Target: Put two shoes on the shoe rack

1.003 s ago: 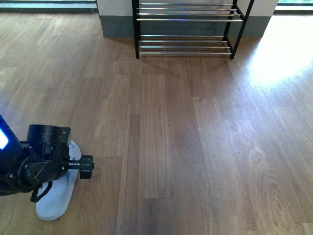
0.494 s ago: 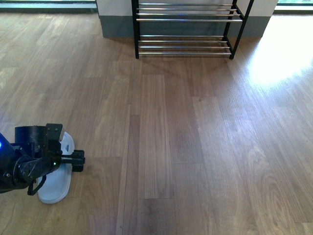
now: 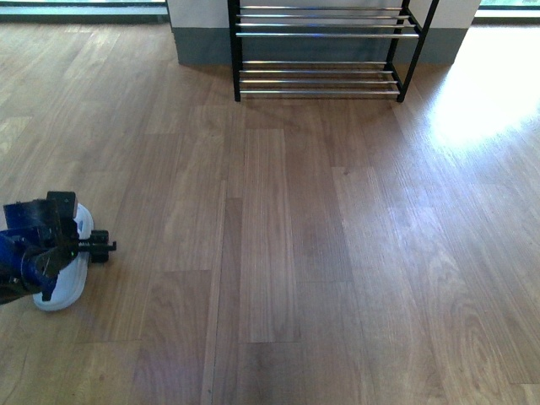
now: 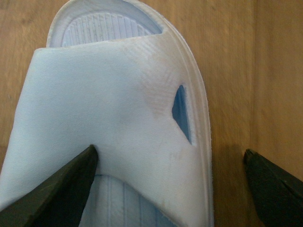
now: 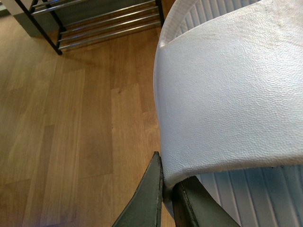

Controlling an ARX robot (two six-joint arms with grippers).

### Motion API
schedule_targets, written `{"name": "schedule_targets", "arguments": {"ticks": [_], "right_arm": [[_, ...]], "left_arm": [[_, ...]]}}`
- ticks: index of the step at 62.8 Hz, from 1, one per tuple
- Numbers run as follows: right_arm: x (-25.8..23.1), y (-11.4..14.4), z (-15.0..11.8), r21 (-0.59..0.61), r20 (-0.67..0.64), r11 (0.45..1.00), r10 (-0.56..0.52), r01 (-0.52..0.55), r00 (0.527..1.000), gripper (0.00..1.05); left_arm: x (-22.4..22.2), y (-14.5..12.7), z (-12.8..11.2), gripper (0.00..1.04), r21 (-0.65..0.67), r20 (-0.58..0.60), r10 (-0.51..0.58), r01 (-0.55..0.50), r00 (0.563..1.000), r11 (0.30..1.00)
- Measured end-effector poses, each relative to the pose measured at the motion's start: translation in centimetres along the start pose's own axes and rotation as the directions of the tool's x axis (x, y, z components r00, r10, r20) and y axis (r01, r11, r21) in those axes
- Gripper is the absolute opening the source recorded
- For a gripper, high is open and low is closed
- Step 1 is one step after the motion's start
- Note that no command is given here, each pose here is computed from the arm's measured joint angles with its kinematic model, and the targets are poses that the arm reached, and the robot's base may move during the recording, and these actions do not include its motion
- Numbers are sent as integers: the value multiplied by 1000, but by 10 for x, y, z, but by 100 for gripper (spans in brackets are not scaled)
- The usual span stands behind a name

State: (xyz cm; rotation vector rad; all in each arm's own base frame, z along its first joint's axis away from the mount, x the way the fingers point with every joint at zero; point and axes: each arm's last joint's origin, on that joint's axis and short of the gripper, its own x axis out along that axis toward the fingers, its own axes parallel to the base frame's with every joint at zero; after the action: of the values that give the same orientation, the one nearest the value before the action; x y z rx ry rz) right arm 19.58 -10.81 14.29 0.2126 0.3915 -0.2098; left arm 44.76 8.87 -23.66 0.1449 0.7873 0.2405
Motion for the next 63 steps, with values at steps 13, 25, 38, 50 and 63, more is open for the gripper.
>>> {"name": "schedule_targets", "arguments": {"ticks": [13,25,38,50,63], "right_arm": [[0,0,0,0,0,1000,1,-1,1000,2],[0,0,0,0,0,1000,1,-1,1000,2],[0,0,0,0,0,1000,1,-1,1000,2],[0,0,0,0,0,1000,1,-1,1000,2],[0,1,0,-1,0,1000,3,-3,1000,2]], "left_arm": [[37,6,19,48,8,39,29,-30,999,1000],[43,10,47,29,19,120,48,-51,992,999],[42,12,39,13,70,191,48,-62,980,996],[5,6,42,8,71,251,81,-101,965,992],[-183,-43,79,6,73,303,52,-78,952,994]]}}
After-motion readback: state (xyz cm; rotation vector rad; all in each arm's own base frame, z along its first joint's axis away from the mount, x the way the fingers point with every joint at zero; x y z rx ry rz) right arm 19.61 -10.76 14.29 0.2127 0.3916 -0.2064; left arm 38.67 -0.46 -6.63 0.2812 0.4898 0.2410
